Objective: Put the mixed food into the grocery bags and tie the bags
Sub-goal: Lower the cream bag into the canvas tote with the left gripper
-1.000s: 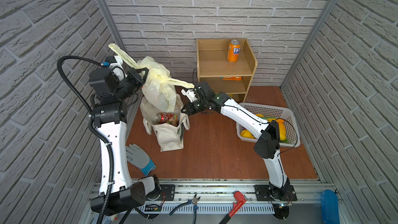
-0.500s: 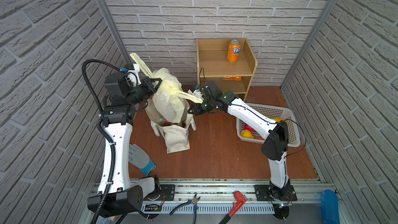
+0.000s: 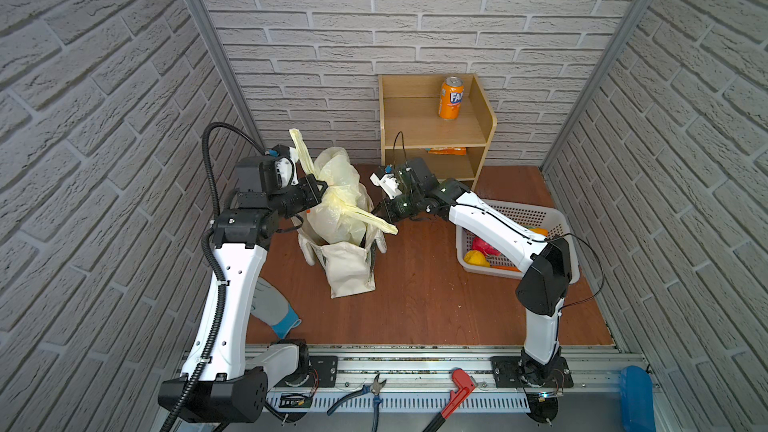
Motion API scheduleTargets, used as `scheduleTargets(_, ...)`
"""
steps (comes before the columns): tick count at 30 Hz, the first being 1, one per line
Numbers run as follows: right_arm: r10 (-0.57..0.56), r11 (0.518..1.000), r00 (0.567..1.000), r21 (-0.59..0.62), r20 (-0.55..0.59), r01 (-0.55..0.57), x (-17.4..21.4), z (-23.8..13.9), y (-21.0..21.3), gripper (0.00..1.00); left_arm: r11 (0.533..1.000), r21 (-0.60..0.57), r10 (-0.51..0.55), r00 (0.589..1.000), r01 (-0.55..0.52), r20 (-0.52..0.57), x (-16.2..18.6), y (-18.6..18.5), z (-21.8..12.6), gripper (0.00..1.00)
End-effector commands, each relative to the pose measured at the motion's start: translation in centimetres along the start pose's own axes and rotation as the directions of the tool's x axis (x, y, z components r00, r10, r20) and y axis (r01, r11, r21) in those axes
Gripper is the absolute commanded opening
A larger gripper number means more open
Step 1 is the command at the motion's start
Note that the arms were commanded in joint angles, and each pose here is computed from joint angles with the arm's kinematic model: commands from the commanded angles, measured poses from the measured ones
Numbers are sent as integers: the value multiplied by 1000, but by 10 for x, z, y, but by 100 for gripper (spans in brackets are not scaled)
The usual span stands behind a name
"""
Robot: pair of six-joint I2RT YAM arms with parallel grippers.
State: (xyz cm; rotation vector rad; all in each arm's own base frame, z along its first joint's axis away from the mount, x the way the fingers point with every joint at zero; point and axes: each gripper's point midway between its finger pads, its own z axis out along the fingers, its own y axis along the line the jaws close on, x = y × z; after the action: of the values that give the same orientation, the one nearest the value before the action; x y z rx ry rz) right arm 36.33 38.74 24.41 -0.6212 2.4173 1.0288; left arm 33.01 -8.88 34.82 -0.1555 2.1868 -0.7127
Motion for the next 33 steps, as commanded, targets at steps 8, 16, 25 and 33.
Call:
scheduleTargets(8,-64,995,986,-69,155,75,-32,-37,30,6,954,-179,193,948,-242,-254,48,25,30,0)
scheduleTargets(16,-51,996,986,-70,161,63,-32,-36,25,6,968,-131,183,960,-214,-212,55,6,-3,0)
scheduleTargets(25,-38,996,985,-68,168,50,-32,-35,21,6,986,-27,161,978,-166,-131,49,-28,-36,0)
scheduleTargets(33,-30,997,985,-71,172,43,-33,-35,18,5,973,-122,170,967,-194,-189,50,2,-2,0)
